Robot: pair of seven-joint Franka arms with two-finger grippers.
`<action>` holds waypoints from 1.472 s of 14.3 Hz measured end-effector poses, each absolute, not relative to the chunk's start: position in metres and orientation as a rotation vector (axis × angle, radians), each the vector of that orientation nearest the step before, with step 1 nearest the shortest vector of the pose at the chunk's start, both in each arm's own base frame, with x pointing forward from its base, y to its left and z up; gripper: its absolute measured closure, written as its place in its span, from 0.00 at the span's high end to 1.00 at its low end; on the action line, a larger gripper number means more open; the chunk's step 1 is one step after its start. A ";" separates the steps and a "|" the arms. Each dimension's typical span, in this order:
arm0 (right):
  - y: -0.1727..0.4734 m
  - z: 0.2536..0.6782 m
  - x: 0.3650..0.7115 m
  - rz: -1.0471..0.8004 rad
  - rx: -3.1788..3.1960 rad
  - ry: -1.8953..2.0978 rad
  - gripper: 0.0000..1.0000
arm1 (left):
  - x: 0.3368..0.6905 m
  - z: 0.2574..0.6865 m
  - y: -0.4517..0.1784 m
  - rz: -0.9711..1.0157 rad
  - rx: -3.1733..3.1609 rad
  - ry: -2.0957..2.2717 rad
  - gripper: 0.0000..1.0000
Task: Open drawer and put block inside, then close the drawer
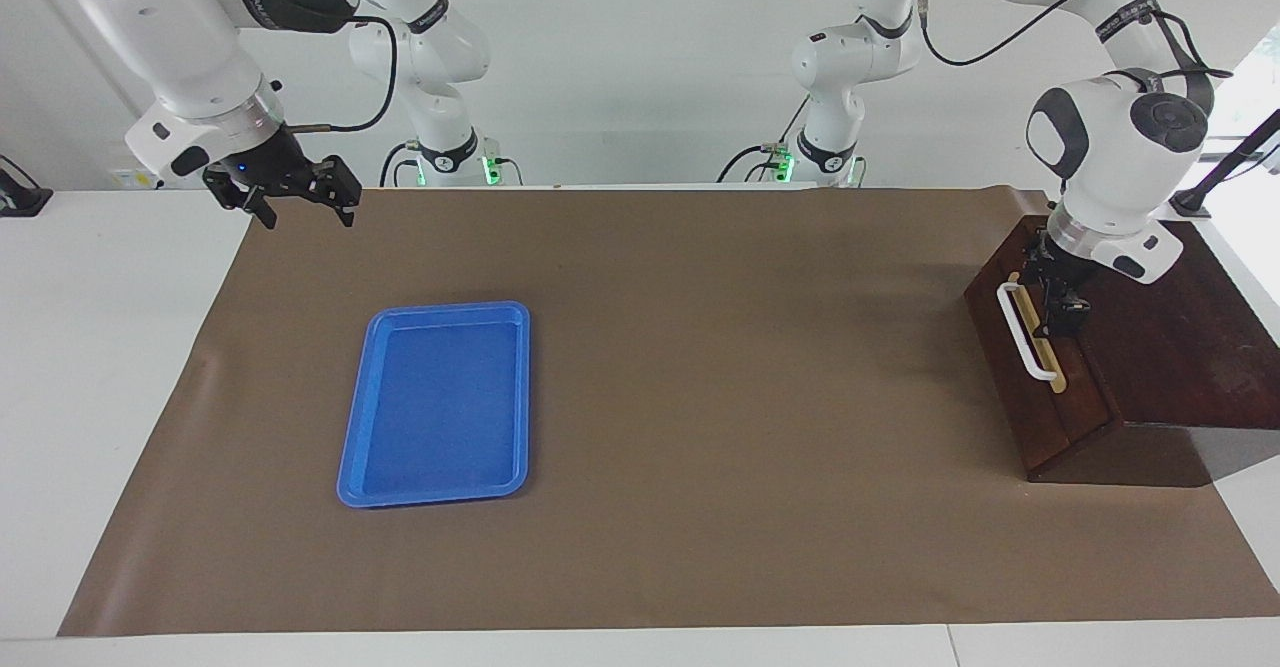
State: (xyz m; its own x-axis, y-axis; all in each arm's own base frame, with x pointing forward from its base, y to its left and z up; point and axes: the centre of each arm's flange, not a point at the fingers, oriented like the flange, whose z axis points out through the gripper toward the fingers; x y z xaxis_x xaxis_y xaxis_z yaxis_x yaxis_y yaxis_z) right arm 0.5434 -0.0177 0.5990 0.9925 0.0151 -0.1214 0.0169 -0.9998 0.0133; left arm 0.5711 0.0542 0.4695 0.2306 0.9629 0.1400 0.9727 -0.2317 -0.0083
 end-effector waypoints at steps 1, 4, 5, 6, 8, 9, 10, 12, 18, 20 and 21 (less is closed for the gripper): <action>-0.017 0.599 0.543 -0.189 3.121 0.026 1.00 | 0.568 0.482 0.044 -0.145 -2.417 -1.834 1.00; -0.016 0.599 0.543 -0.188 3.121 0.029 1.00 | 0.547 0.530 0.003 -0.007 -2.629 -1.474 1.00; -0.016 0.599 0.543 -0.188 3.121 0.029 1.00 | 0.537 0.546 -0.008 0.047 -2.715 -1.332 1.00; -0.016 0.599 0.543 -0.188 3.121 0.029 1.00 | 0.529 0.559 -0.014 0.091 -2.793 -1.199 1.00; -0.016 0.599 0.543 -0.187 3.121 0.030 1.00 | 0.521 0.574 -0.016 0.131 -2.923 -0.954 1.00; -0.016 0.599 0.543 -0.187 3.121 0.030 1.00 | 0.520 0.575 -0.016 0.139 -2.968 -0.862 1.00; -0.016 0.599 0.543 -0.187 3.121 0.029 1.00 | 0.521 0.572 -0.016 0.155 -3.003 -0.786 1.00; -0.016 0.599 0.543 -0.187 3.121 0.030 1.00 | 0.526 0.561 -0.016 0.206 -3.049 -0.645 1.00; -0.016 0.600 0.543 -0.187 3.121 0.030 1.00 | 0.538 0.566 -0.040 0.256 -3.103 -0.367 1.00; -0.016 0.600 0.543 -0.186 3.121 0.030 1.00 | 0.537 0.574 -0.040 0.247 -3.110 -0.329 1.00; -0.016 0.600 0.543 -0.186 3.121 0.030 1.00 | 0.537 0.576 -0.040 0.242 -3.112 -0.323 1.00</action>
